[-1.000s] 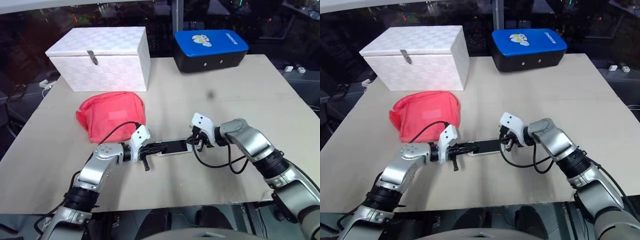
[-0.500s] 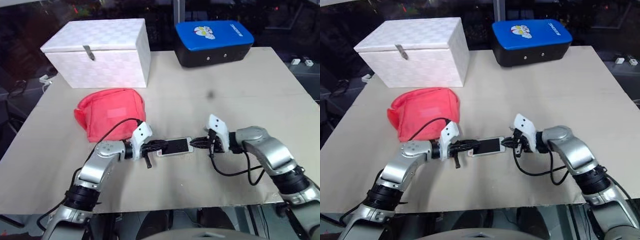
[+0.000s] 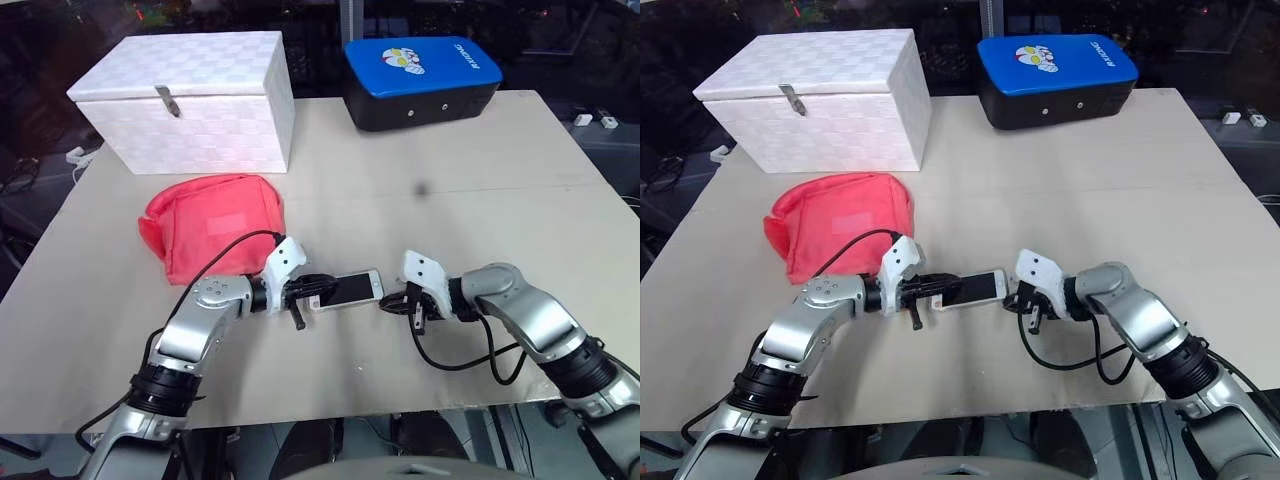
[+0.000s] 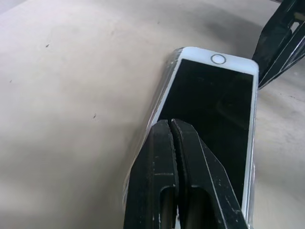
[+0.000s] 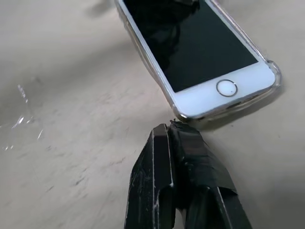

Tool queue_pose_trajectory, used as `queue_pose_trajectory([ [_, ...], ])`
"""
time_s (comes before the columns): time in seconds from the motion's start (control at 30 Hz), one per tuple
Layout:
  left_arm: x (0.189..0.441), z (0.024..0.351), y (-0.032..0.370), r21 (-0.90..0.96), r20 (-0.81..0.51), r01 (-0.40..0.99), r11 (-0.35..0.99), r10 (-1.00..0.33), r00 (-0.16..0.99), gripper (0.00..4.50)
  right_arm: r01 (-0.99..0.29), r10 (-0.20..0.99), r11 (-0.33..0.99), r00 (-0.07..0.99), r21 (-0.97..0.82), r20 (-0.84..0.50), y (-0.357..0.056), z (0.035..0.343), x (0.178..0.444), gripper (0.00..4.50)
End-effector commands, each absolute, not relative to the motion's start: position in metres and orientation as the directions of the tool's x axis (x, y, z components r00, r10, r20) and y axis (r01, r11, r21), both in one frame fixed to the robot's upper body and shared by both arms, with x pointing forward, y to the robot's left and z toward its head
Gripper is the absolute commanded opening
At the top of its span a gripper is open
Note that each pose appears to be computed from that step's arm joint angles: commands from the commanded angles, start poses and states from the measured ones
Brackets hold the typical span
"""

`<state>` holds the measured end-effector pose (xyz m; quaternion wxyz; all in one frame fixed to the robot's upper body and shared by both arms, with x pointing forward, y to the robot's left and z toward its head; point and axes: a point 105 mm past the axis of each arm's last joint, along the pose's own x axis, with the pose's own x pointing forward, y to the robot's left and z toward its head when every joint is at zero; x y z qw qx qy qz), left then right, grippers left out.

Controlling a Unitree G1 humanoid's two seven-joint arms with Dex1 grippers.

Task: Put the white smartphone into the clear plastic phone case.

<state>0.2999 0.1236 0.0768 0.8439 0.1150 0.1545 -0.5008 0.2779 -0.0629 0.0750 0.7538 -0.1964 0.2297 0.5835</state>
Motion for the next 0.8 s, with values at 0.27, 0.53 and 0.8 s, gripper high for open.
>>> queue_pose_trajectory([
  [0.27, 0.279, 0.123, 0.136, -0.142, -0.16, 0.876, 0.461, -0.884, 0.44, 0.06, -0.931, 0.813, 0.351, 0.356, -0.101, -0.46, -0.086, 0.123, 0.273, 0.0],
  [0.53, 0.268, 0.095, 0.181, -0.062, -0.364, 0.84, 0.539, -0.795, 0.484, 0.06, -0.865, 0.72, 0.452, 0.499, -0.219, -0.482, -0.091, 0.116, 0.289, 0.0],
  [0.8, 0.269, 0.075, 0.176, -0.028, -0.438, 0.855, 0.518, -0.775, 0.456, 0.06, -0.868, 0.714, 0.42, 0.497, -0.266, -0.494, -0.078, 0.115, 0.292, 0.0],
])
